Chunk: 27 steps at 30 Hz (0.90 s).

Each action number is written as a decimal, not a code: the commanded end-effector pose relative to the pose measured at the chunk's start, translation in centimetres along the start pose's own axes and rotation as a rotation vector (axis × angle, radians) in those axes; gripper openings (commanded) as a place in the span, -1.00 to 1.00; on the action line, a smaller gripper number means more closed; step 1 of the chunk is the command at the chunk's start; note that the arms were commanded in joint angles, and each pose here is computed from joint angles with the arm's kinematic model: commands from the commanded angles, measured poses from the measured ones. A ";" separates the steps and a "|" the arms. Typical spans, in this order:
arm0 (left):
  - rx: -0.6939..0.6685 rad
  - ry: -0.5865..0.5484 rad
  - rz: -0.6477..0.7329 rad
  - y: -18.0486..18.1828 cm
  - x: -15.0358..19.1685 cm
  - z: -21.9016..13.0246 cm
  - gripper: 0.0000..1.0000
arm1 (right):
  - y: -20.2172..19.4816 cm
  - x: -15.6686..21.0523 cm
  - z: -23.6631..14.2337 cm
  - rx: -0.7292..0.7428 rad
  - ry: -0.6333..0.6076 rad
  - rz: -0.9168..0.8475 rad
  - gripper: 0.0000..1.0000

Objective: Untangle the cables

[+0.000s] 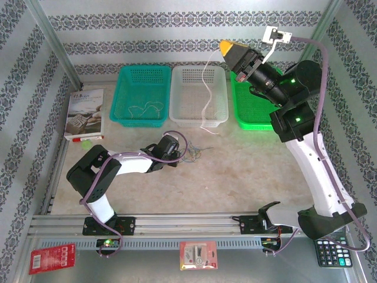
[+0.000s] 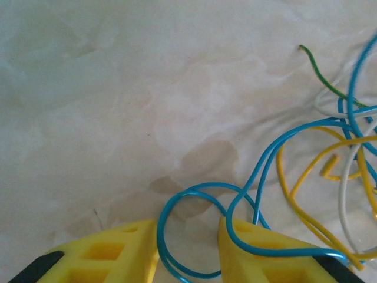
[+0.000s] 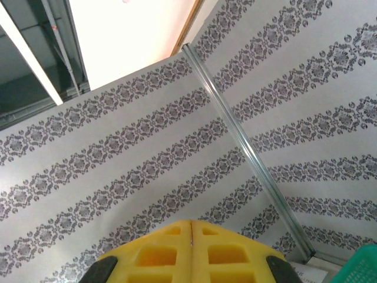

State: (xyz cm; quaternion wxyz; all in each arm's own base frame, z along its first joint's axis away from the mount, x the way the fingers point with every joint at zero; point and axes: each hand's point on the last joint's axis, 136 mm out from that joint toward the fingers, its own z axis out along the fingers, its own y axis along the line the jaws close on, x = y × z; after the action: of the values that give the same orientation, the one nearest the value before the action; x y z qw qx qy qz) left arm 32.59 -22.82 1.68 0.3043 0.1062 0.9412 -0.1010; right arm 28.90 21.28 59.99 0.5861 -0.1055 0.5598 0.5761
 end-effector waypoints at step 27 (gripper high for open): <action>0.204 -0.419 0.096 -0.9 -10.9 -26.0 1.00 | -3.2 6.0 -2.1 0.043 0.126 0.050 -1.00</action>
State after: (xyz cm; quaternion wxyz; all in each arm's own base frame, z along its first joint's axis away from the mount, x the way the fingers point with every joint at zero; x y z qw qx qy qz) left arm 27.32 -18.97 26.46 0.4725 0.1365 0.8474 -0.1998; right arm 29.77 21.97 50.98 0.5270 -0.0869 0.6308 0.5629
